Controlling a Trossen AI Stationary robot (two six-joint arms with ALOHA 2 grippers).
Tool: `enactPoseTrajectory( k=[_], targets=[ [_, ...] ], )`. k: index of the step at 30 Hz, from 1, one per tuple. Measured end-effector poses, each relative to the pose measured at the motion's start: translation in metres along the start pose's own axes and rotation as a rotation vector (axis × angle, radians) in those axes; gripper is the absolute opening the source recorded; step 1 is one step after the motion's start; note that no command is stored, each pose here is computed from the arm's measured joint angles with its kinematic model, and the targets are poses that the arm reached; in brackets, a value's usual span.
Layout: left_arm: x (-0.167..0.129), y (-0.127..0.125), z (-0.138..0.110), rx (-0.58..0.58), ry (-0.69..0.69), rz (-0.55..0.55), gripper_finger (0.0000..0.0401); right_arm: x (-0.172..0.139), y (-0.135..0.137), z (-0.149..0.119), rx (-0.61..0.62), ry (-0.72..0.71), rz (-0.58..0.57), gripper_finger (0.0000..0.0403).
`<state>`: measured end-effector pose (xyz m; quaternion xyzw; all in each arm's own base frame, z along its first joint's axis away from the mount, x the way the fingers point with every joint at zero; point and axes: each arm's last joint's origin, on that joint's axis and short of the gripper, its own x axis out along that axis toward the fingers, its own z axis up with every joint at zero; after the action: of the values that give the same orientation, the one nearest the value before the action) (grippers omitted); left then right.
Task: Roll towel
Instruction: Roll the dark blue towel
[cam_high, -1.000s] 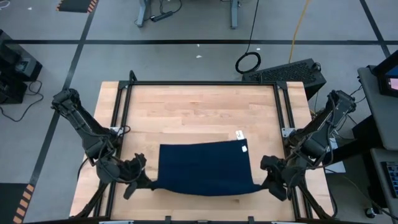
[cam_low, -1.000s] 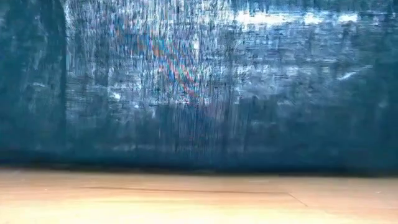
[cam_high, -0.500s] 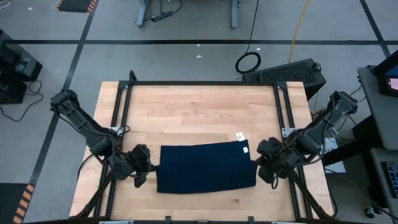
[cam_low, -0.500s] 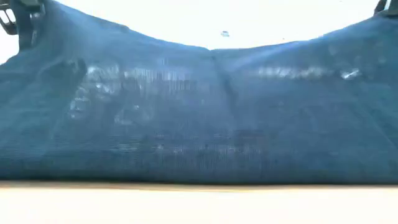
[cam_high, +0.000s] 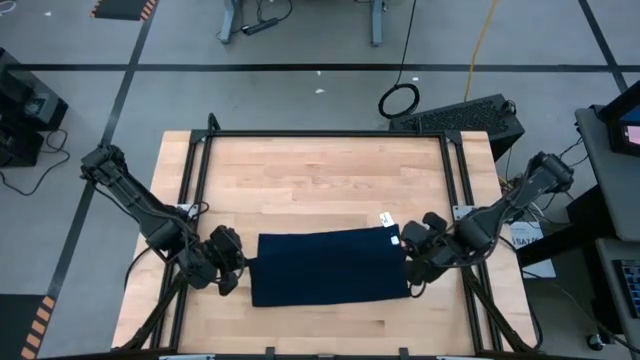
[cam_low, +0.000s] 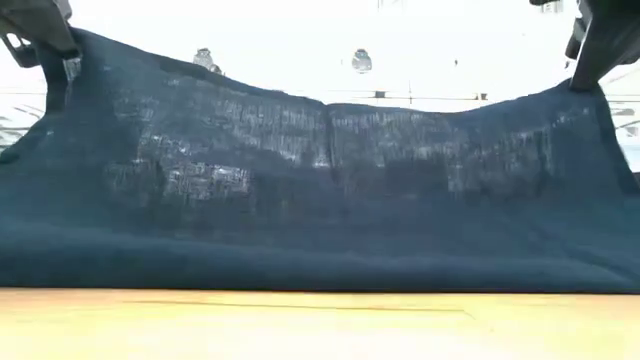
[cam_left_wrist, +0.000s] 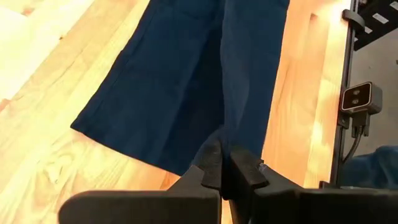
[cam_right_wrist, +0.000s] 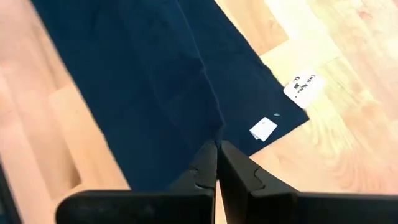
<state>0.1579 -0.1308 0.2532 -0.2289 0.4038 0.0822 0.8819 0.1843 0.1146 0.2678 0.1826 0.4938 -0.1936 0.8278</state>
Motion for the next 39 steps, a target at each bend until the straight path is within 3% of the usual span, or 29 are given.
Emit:
enactPoseTrajectory(
  k=[11,18,39],
  targets=[
    [0.023,-0.005,-0.008,0.044,0.021,0.099,0.0006,0.007,-0.011,0.001,0.0,0.083,-0.112,0.0],
    [0.037,-0.003,-0.006,0.038,0.024,0.166,0.0006,0.008,-0.014,0.005,-0.104,0.021,-0.168,0.0],
    [0.062,0.015,0.015,0.032,-0.002,0.308,0.0006,0.039,-0.017,0.021,-0.065,0.058,-0.304,0.0]
  ],
)
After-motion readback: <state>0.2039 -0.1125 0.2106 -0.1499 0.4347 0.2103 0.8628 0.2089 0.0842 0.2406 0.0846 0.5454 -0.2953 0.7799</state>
